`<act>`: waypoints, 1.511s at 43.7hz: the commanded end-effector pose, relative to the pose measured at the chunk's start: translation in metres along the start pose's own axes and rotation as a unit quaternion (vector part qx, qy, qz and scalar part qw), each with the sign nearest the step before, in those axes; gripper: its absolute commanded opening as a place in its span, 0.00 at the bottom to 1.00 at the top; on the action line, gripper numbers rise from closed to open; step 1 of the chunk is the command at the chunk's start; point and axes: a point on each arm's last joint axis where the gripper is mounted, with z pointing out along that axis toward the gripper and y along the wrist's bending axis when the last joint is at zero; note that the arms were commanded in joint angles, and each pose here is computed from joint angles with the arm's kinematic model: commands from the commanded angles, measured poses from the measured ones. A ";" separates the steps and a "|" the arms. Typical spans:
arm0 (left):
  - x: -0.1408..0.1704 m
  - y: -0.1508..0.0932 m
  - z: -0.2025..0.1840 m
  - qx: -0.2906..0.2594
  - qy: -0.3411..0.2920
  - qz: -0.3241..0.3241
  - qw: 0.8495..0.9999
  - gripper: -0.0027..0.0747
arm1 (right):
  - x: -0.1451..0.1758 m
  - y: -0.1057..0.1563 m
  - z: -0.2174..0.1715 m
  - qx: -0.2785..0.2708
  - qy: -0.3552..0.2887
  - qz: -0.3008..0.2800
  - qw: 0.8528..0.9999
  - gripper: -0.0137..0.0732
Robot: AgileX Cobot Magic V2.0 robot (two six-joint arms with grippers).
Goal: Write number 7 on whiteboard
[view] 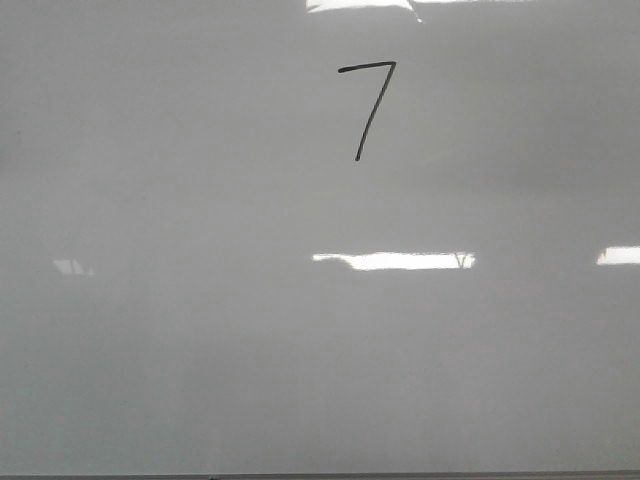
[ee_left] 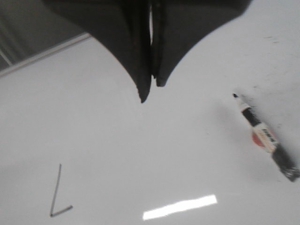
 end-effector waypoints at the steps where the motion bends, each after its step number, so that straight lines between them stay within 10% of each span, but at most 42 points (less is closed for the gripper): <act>1: -0.005 0.006 -0.015 -0.043 -0.089 -0.008 0.995 0.01 | -0.011 0.000 -0.007 0.001 -0.047 0.005 0.999 0.08; 15: 0.080 0.010 -0.001 -0.135 -0.254 -0.010 0.958 0.01 | -0.011 0.000 -0.007 0.001 -0.047 0.005 0.999 0.08; 31: 0.162 0.011 0.043 -0.139 -0.291 -0.032 0.946 0.01 | -0.011 0.000 -0.007 0.001 -0.047 0.005 0.999 0.08; 66: 0.162 0.014 0.042 -0.174 -0.299 -0.032 0.938 0.01 | -0.011 0.000 -0.007 0.001 -0.046 0.005 0.999 0.08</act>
